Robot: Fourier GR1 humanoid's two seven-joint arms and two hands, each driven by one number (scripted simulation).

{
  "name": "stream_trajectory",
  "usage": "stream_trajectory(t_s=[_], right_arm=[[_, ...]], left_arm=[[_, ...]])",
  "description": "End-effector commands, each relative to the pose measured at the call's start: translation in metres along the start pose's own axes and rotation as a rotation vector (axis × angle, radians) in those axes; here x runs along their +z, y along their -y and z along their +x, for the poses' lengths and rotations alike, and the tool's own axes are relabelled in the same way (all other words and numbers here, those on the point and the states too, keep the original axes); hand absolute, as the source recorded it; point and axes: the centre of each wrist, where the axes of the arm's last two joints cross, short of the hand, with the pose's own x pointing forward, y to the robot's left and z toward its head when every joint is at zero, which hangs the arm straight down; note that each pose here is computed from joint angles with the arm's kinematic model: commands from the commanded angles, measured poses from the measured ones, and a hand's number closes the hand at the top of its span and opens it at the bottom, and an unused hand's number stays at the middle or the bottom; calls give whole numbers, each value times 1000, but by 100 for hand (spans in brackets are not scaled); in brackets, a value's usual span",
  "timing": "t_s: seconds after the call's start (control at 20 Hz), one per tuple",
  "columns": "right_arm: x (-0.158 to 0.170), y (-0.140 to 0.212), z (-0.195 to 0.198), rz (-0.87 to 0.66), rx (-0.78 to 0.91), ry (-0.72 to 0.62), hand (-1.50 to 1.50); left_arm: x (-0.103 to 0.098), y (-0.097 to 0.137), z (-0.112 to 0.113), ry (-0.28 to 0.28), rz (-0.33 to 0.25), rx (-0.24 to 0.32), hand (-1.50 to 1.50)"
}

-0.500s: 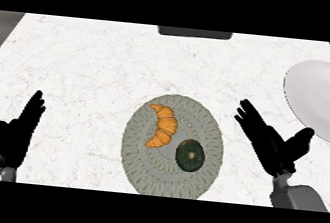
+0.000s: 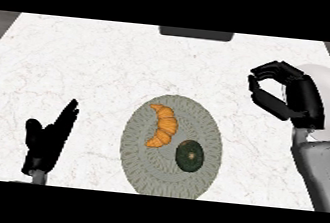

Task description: Pick the croissant from the placemat and place it in the plate

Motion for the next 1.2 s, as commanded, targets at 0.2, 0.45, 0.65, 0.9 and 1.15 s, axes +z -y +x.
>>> stream_trajectory(t_s=[0.2,0.45,0.65,0.9,1.15], right_arm=[[5,-66,-12,-235,2,167,-150],[19,-52,5,-123,133,145,-150],[16,-50,13,103,353,18,-150],[18,-66,39,301,518,-86,-150],[15,-110,86,340,625,-163,-150]], left_arm=[[4,29,19,-55,-102,72,0],[-6,10,9,-56,-101,74,0],[1,14,9,-76,-97,91,0],[2,27,22,-63,-96,82,0],[7,22,5,-67,-69,73,0]])
